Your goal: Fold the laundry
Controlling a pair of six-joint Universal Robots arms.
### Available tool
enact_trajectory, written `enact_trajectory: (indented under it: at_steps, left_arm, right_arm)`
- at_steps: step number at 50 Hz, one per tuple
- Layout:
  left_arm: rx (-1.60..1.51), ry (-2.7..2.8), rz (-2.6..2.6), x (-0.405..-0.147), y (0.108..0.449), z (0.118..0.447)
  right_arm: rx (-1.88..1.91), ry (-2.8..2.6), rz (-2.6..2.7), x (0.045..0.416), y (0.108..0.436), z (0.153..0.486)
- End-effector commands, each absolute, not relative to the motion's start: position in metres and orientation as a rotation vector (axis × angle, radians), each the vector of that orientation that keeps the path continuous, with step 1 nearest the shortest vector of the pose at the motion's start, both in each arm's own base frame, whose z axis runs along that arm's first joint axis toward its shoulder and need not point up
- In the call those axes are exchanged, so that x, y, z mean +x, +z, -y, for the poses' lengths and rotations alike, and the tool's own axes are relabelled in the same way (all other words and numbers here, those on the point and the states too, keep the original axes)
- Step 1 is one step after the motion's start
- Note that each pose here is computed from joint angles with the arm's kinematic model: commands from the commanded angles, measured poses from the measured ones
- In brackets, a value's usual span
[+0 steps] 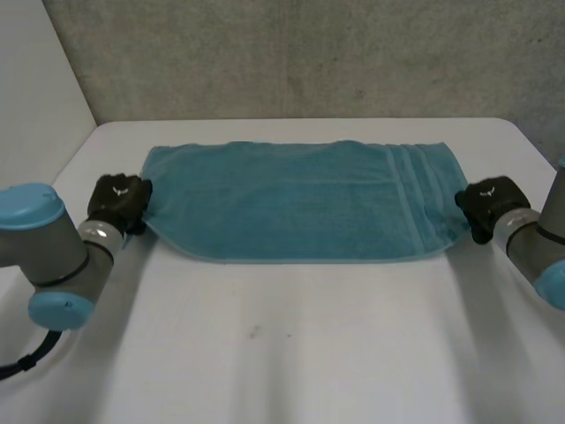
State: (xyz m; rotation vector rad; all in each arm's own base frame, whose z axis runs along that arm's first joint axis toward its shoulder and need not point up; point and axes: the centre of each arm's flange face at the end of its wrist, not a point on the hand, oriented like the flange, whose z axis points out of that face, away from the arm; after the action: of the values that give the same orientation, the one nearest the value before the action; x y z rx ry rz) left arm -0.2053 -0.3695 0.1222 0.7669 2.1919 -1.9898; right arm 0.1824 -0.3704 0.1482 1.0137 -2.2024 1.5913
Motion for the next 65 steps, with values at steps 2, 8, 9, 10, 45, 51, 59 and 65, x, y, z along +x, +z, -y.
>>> enact_trajectory:
  at_steps: [2,8,9,10,45,51,59,65]
  left_arm:
    - [0.920,-1.772,-2.201,-0.189,0.157,0.313]
    - [0.924,-1.593,-2.318,-0.164,0.189,0.260]
    - [0.919,-1.566,-2.341,-0.161,0.191,0.256]
    - [0.924,-1.545,-2.363,-0.160,0.192,0.251]
    - [0.883,-2.059,-1.864,-0.220,0.155,0.438]
    - [0.884,-2.064,-1.862,-0.222,0.149,0.433]
    - [0.874,-2.117,-1.815,-0.226,0.176,0.417]
    - [0.867,-2.155,-1.787,-0.226,0.207,0.387]
  right_arm:
    - [1.121,1.333,2.263,0.156,0.191,0.323]
    - [1.361,1.123,2.153,0.126,0.211,0.278]
    - [1.387,1.101,2.132,0.122,0.212,0.274]
    - [1.429,1.069,2.114,0.116,0.213,0.269]
    - [1.004,1.776,1.684,0.191,0.156,0.461]
    - [0.914,1.750,1.711,0.186,0.155,0.462]
    - [0.732,1.896,1.828,0.178,0.201,0.434]
    - [0.657,2.018,1.912,0.177,0.228,0.403]
